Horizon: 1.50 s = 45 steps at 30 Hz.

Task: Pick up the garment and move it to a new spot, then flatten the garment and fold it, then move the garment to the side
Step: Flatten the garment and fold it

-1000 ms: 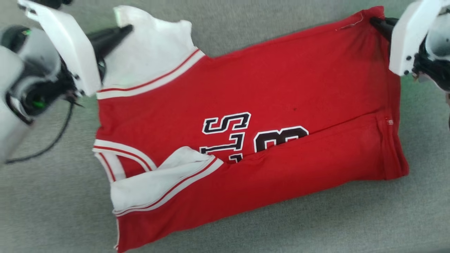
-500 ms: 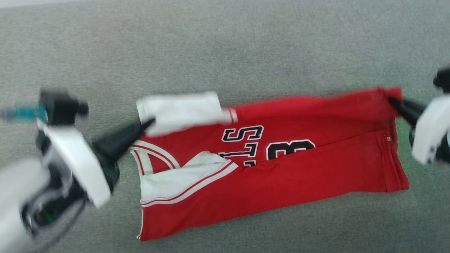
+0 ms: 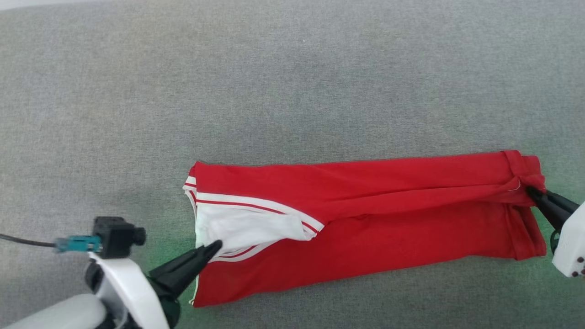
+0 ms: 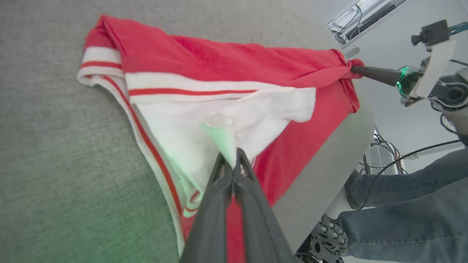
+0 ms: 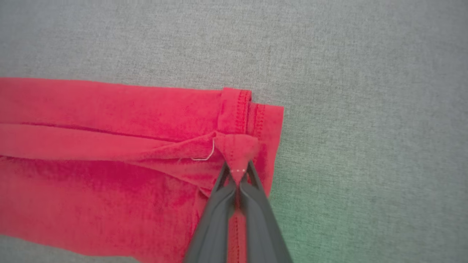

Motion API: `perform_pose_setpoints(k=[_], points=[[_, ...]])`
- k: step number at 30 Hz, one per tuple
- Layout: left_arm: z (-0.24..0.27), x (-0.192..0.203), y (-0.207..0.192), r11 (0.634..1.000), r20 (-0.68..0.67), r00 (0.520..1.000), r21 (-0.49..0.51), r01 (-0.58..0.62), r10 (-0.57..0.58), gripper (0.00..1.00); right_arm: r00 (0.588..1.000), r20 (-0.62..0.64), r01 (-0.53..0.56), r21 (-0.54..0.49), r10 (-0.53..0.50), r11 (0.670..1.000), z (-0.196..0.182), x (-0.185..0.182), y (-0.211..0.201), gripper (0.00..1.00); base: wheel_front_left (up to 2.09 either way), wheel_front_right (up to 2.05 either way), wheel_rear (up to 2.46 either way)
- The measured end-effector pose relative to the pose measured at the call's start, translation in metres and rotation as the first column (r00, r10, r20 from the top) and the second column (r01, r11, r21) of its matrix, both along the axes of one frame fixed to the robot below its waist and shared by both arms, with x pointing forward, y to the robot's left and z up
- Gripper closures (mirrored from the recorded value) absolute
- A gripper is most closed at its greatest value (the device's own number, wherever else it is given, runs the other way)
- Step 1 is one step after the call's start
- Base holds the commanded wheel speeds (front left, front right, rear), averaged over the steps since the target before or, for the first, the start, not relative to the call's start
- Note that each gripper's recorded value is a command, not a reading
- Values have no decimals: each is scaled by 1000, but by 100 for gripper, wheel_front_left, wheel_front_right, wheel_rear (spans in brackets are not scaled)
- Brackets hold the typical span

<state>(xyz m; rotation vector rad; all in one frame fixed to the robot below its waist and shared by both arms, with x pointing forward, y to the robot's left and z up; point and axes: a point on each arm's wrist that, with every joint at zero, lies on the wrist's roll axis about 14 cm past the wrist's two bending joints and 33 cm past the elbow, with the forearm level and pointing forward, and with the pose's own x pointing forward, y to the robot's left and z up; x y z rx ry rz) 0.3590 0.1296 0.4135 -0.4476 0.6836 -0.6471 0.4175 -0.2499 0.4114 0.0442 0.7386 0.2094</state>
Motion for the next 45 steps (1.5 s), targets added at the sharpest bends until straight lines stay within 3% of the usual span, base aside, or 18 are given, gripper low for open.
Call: perform_pose_setpoints(k=[6, 7, 8, 9, 10, 11, 13, 14, 15, 21, 26, 32, 35, 40, 45], points=[[-19, -2, -10, 1000, -16, 1000, 21, 8, -8, 100, 999, -29, 30, 25, -29, 999, -13, -3, 9, 100, 0, 0, 0], [-21, -2, -11, 1000, -15, 1000, 23, 7, -7, 85, 999, -35, 32, 24, -31, 999, -15, -4, 10, 100, 0, 0, 0], [-24, -1, -9, 999, -7, 1000, 43, 12, -12, 76, 999, -39, 35, 26, -34, 999, -17, -4, 10, 90, 0, 0, 0], [-26, 0, -7, 998, -4, 1000, 56, 14, -14, 70, 998, -44, 39, 30, -37, 999, -18, -5, 11, 65, 0, 0, 0], [-28, 0, -6, 998, -4, 1000, 61, 10, -10, 59, 998, -51, 41, 36, -39, 999, -19, -6, 13, 17, 0, 0, 0], [-28, 0, -8, 998, -4, 1000, 57, 11, -10, 50, 998, -57, 40, 40, -38, 998, -20, -7, 14, 0, 0, 0, 0], [-27, 0, -11, 999, -1, 1000, 52, 11, -11, 14, 998, -47, 47, 46, -45, 998, -17, -6, 14, 0, 0, 0, 0], [-26, 0, -10, 999, 2, 1000, 53, 9, -9, 4, 998, -39, 53, 48, -51, 997, -15, -5, 12, 0, 0, 0, 0], [-25, 0, -10, 999, 5, 1000, 53, 8, -8, 0, 998, -31, 58, 53, -56, 997, -12, -4, 11, 0, 0, 0, 0], [-12, 4, -3, 998, 46, 998, 26, -48, 47, 0, 994, -6, 110, 57, -110, 992, 1, -1, -6, 0, 0, 0, 0], [0, 20, 12, 980, 99, 975, -26, -196, 198, 0, 985, -83, 157, 99, -149, 983, -16, -4, -6, 0, 0, 0, 0], [-3, 27, 45, 915, 181, 898, -24, -403, 401, 0, 973, -151, 194, 140, -172, 971, -35, 2, -1, 0, 0, 0, 0], [-8, 24, 68, 881, 250, 860, 47, -470, 445, 0, 971, -169, 194, 143, -169, 970, -41, 7, 2, 0, 0, 0, 0], [4, 28, 90, 835, 425, 799, 157, -527, 425, 0, 969, -182, 193, 148, -165, 970, -45, 15, 5, 0, 0, 0, 0], [21, 28, 87, 809, 553, 755, 226, -543, 352, 0, 966, -198, 195, 150, -164, 969, -48, 16, 5, 0, 0, 0, 0]])
